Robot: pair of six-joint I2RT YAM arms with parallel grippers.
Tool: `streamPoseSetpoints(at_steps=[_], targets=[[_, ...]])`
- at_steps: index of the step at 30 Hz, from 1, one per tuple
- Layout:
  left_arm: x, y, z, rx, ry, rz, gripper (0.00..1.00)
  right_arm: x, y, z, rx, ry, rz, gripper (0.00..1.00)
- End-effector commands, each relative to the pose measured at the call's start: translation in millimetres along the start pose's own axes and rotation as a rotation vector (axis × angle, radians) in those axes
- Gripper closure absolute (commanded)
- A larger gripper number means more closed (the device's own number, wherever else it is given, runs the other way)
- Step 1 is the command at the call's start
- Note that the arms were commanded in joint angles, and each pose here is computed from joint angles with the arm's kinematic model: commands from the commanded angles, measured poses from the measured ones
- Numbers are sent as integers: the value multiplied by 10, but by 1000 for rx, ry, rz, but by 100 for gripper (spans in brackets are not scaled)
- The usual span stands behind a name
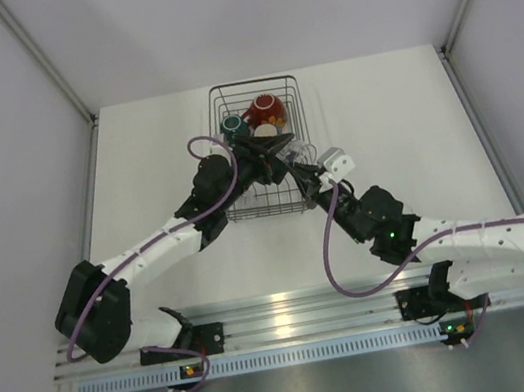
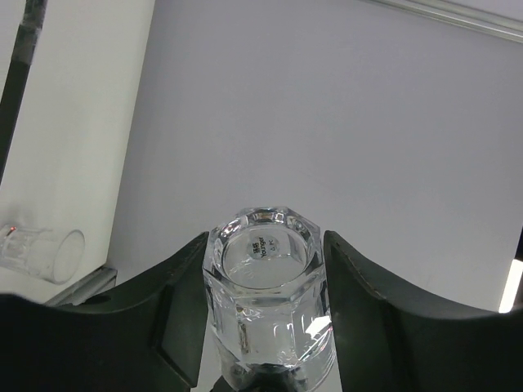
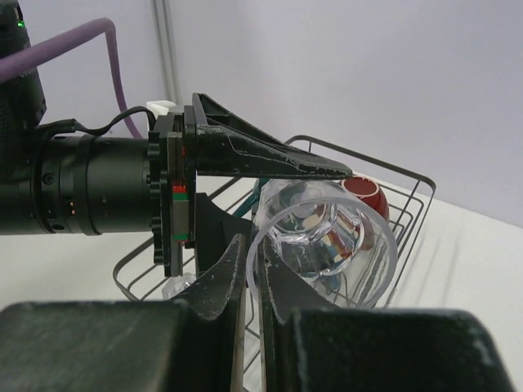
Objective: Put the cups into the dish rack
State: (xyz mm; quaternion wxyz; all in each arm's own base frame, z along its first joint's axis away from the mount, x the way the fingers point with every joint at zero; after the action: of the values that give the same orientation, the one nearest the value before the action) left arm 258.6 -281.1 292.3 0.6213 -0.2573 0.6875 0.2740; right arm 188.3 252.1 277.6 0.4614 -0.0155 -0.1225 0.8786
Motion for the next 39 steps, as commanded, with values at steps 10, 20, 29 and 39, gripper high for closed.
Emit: streamPoseSetpoints(at_steps=[10, 20, 29, 39], targets=[[-331, -54, 19, -37, -12, -138, 100, 34, 62, 159, -68, -59, 24, 100], [-467, -51, 80, -99, -99, -170, 100, 40, 51, 133, -48, -62, 17, 68], [-659, 127, 426, -296, -292, -164, 100, -53, 154, 110, -54, -70, -18, 62], [220, 333, 766, -456, -1022, 303, 100, -362, 420, 177, -60, -48, -165, 61]])
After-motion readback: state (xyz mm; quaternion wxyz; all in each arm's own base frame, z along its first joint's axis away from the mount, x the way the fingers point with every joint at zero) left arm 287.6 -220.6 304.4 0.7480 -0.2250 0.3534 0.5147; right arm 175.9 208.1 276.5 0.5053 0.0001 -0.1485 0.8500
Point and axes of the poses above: each gripper's point midway between its finger pads, its own y axis back along the fingers, its own x axis along the line the jaws close on, z = x × y, the point moved 7 cm from there along y, back along the fingers, and after that the axes turned 7 degrees about -y, right-handed, at the moved point
